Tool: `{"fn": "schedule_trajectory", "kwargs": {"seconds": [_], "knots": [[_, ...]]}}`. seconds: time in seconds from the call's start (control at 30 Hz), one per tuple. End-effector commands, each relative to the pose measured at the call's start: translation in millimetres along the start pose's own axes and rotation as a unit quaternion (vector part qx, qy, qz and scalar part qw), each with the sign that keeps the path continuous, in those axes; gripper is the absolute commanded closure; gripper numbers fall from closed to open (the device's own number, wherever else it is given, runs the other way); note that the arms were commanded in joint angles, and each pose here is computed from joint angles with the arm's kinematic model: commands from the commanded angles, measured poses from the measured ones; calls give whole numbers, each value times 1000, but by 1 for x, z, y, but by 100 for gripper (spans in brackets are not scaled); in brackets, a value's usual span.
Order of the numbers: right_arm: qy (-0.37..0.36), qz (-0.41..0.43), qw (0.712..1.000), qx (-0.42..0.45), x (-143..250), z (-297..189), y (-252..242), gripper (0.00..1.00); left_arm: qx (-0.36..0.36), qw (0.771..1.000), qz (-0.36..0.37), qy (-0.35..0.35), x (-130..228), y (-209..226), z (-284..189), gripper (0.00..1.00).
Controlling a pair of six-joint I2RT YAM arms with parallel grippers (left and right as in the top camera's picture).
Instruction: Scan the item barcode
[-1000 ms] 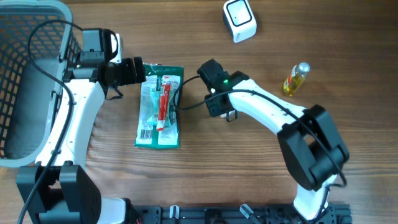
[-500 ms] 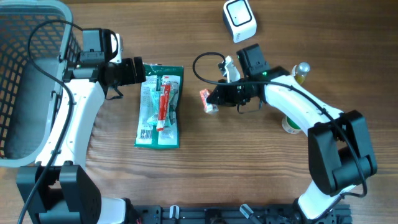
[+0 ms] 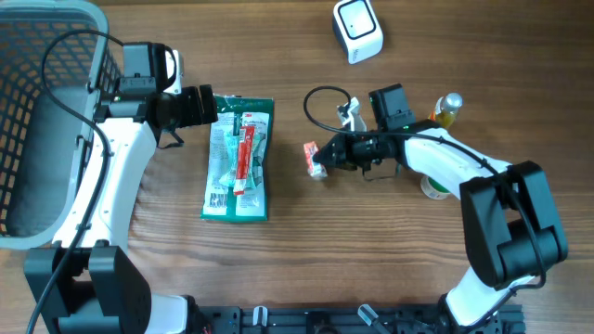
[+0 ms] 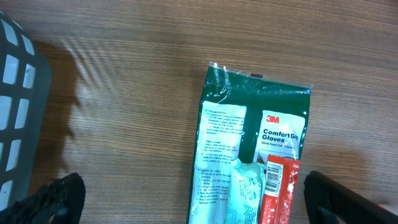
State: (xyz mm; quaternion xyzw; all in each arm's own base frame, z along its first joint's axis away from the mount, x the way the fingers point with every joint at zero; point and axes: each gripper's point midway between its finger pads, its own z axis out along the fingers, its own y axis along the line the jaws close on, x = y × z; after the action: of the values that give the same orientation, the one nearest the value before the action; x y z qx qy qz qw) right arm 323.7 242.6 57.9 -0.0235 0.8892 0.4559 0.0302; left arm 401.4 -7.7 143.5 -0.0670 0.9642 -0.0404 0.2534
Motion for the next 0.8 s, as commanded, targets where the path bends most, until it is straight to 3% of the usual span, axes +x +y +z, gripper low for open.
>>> {"fn": "schedule_trajectory", "kwargs": {"seconds": [0.0,0.37,0.77], "knots": [[-3,6,1000,11,1,1,-9,96,4,1000,7,-6,-4,-1,-3,0],[-17,35,999,-16,-2,10,-17,96,4,1000,7,-6,-4,-1,-3,0],[-22,49,998,13,-4,20,-41,94,4,1000,7,-6,-4,-1,-3,0]]}}
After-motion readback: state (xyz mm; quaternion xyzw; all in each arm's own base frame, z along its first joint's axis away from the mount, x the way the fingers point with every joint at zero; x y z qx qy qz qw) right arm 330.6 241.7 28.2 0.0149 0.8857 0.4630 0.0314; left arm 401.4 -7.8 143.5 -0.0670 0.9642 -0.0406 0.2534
